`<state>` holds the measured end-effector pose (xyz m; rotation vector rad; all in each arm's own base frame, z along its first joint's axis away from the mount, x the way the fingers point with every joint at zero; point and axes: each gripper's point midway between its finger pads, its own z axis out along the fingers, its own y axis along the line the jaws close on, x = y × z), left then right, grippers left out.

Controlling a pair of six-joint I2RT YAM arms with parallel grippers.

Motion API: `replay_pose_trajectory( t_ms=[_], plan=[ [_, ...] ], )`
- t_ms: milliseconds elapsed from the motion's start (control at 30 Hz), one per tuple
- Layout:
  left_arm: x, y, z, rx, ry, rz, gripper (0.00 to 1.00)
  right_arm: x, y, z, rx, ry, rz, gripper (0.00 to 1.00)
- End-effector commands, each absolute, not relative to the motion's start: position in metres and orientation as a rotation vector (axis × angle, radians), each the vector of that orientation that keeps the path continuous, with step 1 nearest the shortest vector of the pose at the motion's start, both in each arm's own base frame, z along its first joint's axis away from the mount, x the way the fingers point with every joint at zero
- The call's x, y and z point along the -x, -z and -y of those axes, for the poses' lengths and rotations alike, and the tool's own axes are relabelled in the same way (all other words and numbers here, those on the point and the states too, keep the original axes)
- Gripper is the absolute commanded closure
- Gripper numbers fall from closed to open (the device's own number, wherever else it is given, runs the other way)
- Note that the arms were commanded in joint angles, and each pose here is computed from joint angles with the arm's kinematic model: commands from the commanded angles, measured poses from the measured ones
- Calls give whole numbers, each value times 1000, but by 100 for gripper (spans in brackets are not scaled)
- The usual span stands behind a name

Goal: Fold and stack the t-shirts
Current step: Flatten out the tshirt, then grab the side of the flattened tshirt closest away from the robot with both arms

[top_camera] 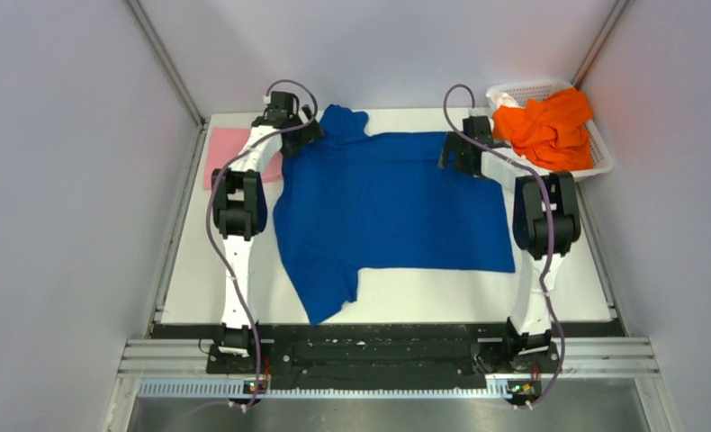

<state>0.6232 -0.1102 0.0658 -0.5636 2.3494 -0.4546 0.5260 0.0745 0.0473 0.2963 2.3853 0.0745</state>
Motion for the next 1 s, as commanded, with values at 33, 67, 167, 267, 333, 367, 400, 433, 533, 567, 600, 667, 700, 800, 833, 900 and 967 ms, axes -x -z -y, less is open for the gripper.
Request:
replay_pose_trajectory(
  t_ms=[33,67,167,267,333,367,400,433,533,567,600,667,700,800,833,900,967],
  plan=[
    [-567,-189,137,387,489,-2223,1,-488,-132,-70,-319,-160,-2221,1],
    [-547,-188,141,377,462,-2243,1,-474,-131,-70,-329,-176,-2222,1],
    [-477,-169,149,353,341,-2310,1,-427,-119,-64,-380,-191,-2228,1],
    [-402,-146,167,329,276,-2405,1,-391,-122,-56,-442,-195,-2201,1],
    [-355,-126,171,334,251,-2483,1,-371,-124,-48,-504,-178,-2184,1],
    [-331,-116,172,331,245,-2522,1,-363,-125,-43,-542,-165,-2167,1],
    [-309,-108,174,320,244,-2560,3,-356,-125,-39,-578,-153,-2152,1],
    [-287,-100,174,298,237,-2595,4,-351,-127,-35,-609,-143,-2131,1],
    [-227,-86,171,267,223,-2663,5,-338,-134,-23,-674,-109,-2086,1],
    [-210,-83,169,266,217,-2686,5,-335,-138,-21,-682,-104,-2073,1],
    [-194,-78,167,258,214,-2711,6,-332,-138,-19,-687,-93,-2070,1],
    [-165,-73,166,232,222,-2756,7,-328,-139,-15,-696,-84,-2061,1],
    [-154,-70,161,242,198,-2768,8,-327,-139,-15,-700,-82,-2057,1],
    [-129,-61,158,248,207,-2797,10,-326,-135,-14,-705,-78,-2060,1],
    [-124,-56,159,243,223,-2812,13,-326,-134,-14,-704,-76,-2065,1],
    [-118,-48,160,243,234,-2829,17,-327,-131,-16,-700,-82,-2078,1],
    [-117,-44,158,230,208,-2840,21,-328,-129,-17,-697,-86,-2089,1]
  ],
)
